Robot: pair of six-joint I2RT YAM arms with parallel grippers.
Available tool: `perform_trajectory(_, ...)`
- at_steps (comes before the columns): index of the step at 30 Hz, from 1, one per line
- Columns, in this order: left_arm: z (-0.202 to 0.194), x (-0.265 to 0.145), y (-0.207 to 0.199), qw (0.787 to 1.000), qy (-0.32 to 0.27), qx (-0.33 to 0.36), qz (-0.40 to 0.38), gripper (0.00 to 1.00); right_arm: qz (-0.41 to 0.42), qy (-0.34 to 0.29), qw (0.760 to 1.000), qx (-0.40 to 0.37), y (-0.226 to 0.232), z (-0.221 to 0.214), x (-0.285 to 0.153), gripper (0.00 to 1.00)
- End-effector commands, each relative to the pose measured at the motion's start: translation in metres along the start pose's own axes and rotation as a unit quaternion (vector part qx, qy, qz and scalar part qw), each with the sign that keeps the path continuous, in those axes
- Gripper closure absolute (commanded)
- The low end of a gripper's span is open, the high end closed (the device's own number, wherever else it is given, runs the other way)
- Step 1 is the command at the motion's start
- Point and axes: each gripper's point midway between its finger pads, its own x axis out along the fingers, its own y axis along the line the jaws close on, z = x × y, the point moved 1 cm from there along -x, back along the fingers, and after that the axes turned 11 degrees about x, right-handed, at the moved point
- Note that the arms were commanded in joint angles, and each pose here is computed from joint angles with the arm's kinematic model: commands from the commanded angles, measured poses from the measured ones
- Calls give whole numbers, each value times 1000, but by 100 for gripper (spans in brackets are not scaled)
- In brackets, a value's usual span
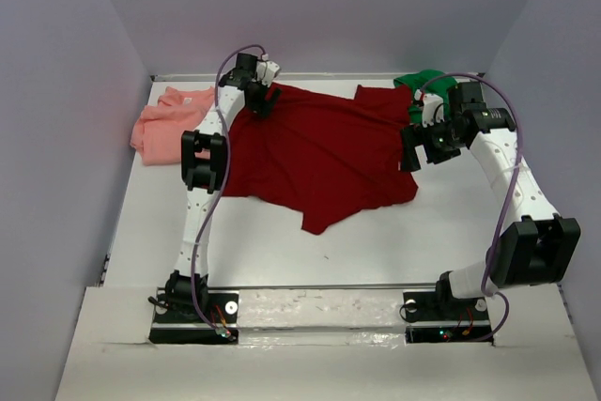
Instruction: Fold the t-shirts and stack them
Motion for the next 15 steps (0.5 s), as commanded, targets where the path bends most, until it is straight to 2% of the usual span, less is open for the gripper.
perform_trajectory(1, -59, 10, 40, 993, 88, -27, 77, 1, 11, -8, 1000, 2, 4, 0, -4, 0)
perform_trajectory(8, -60, -2, 36, 993, 92, -37, 64, 1, 14, -10, 1000, 1, 5, -1, -4, 0)
perform_trajectory(10, -47, -10, 27, 996, 67, -39, 31, 1, 16, -9, 1000, 0, 4, -1, -1, 0)
perform_trajectory(15, 11, -68, 29, 999, -4, -27, 30, 1, 28, -18, 999, -18, 2, 11, 12, 0)
